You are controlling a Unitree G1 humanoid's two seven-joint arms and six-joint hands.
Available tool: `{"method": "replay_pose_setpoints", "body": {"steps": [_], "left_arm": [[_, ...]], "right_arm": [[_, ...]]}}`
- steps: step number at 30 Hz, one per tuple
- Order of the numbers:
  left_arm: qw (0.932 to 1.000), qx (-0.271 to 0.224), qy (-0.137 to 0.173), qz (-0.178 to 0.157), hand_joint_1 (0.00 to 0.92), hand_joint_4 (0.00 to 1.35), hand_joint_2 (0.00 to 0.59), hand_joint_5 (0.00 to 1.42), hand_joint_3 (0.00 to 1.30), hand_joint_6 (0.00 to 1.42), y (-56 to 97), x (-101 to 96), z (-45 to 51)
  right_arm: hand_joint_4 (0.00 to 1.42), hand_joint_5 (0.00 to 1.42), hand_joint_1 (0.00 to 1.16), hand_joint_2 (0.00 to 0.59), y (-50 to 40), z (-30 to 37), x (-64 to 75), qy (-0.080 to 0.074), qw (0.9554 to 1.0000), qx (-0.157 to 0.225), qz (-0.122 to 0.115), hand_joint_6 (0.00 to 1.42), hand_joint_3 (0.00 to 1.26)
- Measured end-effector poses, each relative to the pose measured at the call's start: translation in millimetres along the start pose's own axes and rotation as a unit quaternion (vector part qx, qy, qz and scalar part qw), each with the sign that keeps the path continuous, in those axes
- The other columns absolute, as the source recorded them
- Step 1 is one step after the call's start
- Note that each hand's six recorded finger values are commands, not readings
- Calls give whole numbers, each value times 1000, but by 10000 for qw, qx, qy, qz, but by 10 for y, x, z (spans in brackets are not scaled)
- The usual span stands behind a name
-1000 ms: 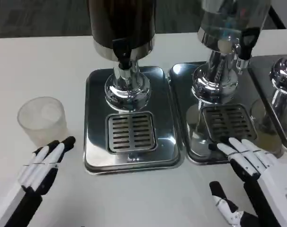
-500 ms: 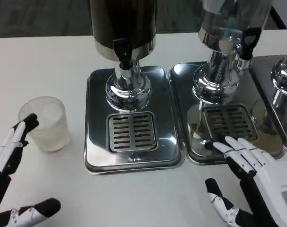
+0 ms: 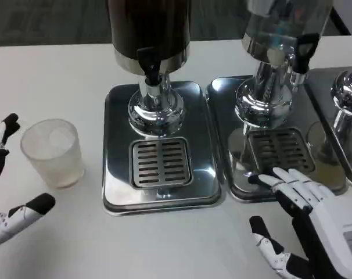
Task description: Grasp the cup under the faucet to collect the drink, then remove the cup.
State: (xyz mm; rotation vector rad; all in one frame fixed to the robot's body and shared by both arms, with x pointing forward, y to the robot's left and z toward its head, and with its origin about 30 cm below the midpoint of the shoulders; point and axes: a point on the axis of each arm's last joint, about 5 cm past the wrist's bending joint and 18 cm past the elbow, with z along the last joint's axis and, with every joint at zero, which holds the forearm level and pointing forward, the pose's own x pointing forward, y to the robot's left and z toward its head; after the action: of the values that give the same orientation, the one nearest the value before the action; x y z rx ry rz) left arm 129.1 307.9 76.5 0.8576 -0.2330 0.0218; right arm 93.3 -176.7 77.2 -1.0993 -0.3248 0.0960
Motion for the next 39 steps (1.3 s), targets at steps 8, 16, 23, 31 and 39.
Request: {"method": "replay_pose_setpoints", "body": {"steps": [8, 16, 23, 31, 39], "left_arm": [[9996, 94, 266, 7, 0, 0, 0, 38, 0, 161, 11, 101, -100], [9994, 62, 331, -53, 0, 0, 0, 60, 0, 190, -44, 217, -130], [9995, 71, 276, -146, 0, 0, 0, 74, 0, 205, -77, 278, -125], [9988, 128, 396, -256, 0, 0, 0, 78, 0, 208, -75, 381, -155], [9974, 109, 571, -428, 0, 0, 0, 87, 0, 211, -103, 462, -182]], "right_arm": [[210, 188, 354, 437, 17, 26, 18, -4, 10000, 73, 13, 287, 336], [214, 194, 354, 437, 16, 22, 7, 5, 9999, 107, 36, 287, 341], [219, 195, 354, 437, 3, -21, 0, 0, 9999, 132, 72, 293, 349], [222, 195, 354, 437, 22, -36, -10, 50, 9998, 176, 115, 299, 358], [233, 205, 354, 437, 28, -31, -28, 84, 9997, 197, 134, 302, 361]]}}
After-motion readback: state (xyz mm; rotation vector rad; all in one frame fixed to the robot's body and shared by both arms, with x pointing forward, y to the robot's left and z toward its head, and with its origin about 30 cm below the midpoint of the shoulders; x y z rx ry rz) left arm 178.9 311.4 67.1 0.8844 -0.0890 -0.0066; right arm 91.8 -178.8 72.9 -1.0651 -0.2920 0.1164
